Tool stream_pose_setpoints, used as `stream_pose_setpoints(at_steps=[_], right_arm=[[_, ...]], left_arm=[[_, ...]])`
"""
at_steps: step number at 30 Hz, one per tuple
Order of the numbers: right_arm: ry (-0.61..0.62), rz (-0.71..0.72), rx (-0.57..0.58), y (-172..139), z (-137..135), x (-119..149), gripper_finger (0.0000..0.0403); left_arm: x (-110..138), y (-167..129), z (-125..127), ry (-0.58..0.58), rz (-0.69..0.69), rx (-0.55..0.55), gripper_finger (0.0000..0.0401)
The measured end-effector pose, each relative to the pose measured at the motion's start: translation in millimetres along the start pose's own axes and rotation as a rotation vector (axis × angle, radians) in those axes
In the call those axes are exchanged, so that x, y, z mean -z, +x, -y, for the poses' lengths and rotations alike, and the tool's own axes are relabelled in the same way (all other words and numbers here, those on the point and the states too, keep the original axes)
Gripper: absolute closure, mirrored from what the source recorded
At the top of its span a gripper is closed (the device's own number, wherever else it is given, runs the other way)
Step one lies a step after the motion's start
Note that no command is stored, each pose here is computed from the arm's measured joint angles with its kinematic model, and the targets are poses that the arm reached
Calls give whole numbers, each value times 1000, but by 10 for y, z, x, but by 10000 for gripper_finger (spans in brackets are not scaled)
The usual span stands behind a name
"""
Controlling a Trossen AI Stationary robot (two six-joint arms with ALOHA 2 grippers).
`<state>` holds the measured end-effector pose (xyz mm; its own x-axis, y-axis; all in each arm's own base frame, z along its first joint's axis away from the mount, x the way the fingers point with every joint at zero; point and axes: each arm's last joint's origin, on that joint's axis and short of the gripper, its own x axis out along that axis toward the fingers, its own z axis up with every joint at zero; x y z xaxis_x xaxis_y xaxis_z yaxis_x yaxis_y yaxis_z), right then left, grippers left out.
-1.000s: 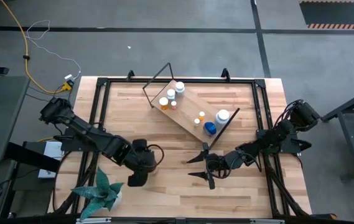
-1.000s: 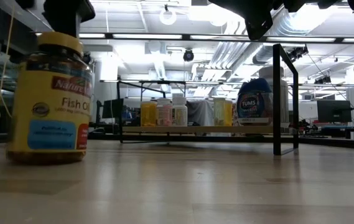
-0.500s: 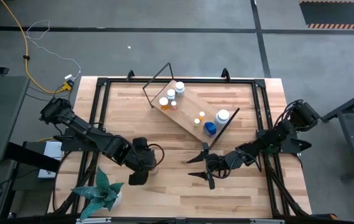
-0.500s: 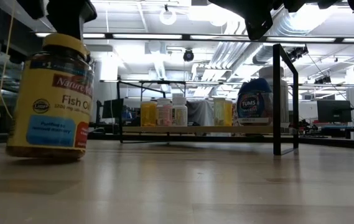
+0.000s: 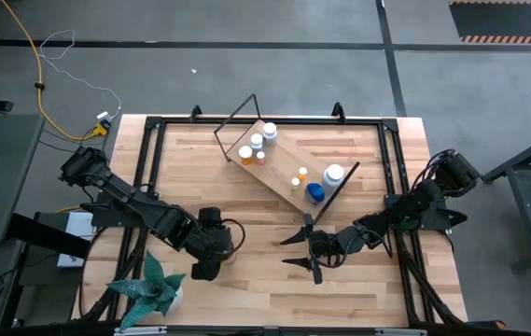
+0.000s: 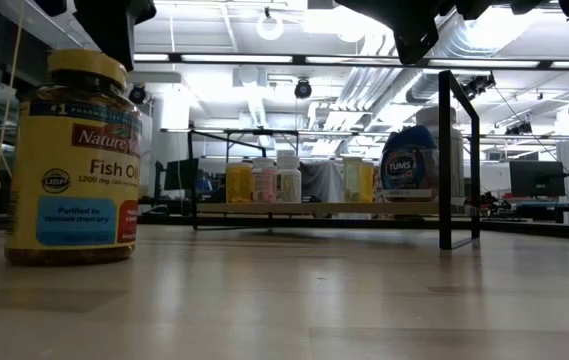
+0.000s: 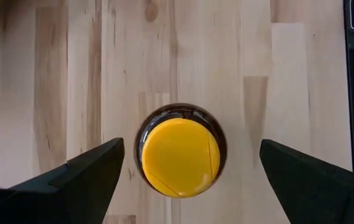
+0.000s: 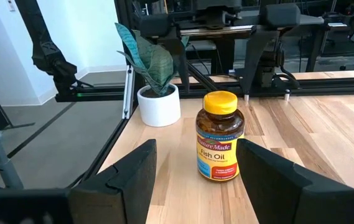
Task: Pick and place medicine bottles onto shelf by color
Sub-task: Put the yellow pill bottle on the shelf
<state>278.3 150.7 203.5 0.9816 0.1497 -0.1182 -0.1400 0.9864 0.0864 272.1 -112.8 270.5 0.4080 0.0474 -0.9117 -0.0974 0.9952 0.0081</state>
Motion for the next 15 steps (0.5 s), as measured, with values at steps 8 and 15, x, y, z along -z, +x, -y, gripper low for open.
stream_pose_setpoints(at_steps=[8, 15], right_arm=[[0, 0, 0, 0, 0, 0, 190], [0, -1, 0, 0, 0, 1, 190]], left_arm=[[-5, 31, 3, 11, -13, 0, 36], [-7, 197, -48, 25, -90, -60, 36]])
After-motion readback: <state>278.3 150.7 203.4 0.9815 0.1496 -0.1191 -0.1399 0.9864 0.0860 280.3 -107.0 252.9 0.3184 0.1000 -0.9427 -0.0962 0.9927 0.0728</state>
